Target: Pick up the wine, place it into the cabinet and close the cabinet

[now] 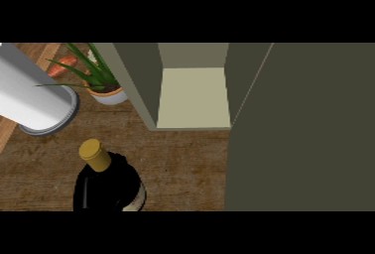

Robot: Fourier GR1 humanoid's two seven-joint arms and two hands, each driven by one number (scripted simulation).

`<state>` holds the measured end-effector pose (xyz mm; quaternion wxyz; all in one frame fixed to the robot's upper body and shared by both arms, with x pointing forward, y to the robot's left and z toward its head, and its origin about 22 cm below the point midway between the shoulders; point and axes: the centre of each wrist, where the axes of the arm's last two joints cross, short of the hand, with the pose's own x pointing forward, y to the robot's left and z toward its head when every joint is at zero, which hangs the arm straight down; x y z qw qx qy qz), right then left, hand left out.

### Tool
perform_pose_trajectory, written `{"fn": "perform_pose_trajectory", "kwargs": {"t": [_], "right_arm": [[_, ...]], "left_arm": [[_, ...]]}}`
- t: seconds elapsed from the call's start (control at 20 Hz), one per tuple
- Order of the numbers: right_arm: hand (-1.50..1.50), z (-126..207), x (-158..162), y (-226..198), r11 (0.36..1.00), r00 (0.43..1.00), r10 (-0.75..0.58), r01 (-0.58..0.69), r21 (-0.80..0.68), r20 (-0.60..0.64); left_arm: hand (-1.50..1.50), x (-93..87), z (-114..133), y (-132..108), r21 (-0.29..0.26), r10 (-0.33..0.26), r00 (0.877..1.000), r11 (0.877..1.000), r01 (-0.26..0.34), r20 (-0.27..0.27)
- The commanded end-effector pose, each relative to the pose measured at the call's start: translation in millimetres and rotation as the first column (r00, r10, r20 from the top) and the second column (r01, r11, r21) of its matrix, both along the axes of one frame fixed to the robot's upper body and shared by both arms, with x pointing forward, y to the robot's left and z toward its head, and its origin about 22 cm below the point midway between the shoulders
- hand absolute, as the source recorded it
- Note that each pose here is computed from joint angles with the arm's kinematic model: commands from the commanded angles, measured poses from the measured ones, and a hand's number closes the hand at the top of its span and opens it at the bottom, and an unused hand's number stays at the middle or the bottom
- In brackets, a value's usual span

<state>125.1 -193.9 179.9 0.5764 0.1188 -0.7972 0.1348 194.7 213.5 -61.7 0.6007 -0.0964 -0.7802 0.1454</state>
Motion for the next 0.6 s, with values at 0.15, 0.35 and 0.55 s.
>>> {"fn": "perform_pose_trajectory", "kwargs": {"t": [0.15,0.35,0.55], "right_arm": [[-1.5,33,-47,-13,0.998,0.998,0.033,-0.036,0.06,0.053],[-1.5,32,-40,-19,0.998,0.998,0.027,-0.031,0.059,0.061],[-1.5,22,-37,-13,0.998,0.998,0.027,-0.03,0.06,0.049]], "left_arm": [[1.5,7.3,53,-48,0.028,-0.024,0.999,0.999,0.024,0.021],[1.5,25.6,79,-54,0.047,-0.045,0.999,0.998,0.043,0.029],[1.5,44.1,106,-81,0.005,-0.056,0.998,0.998,0.055,0.007]]}}
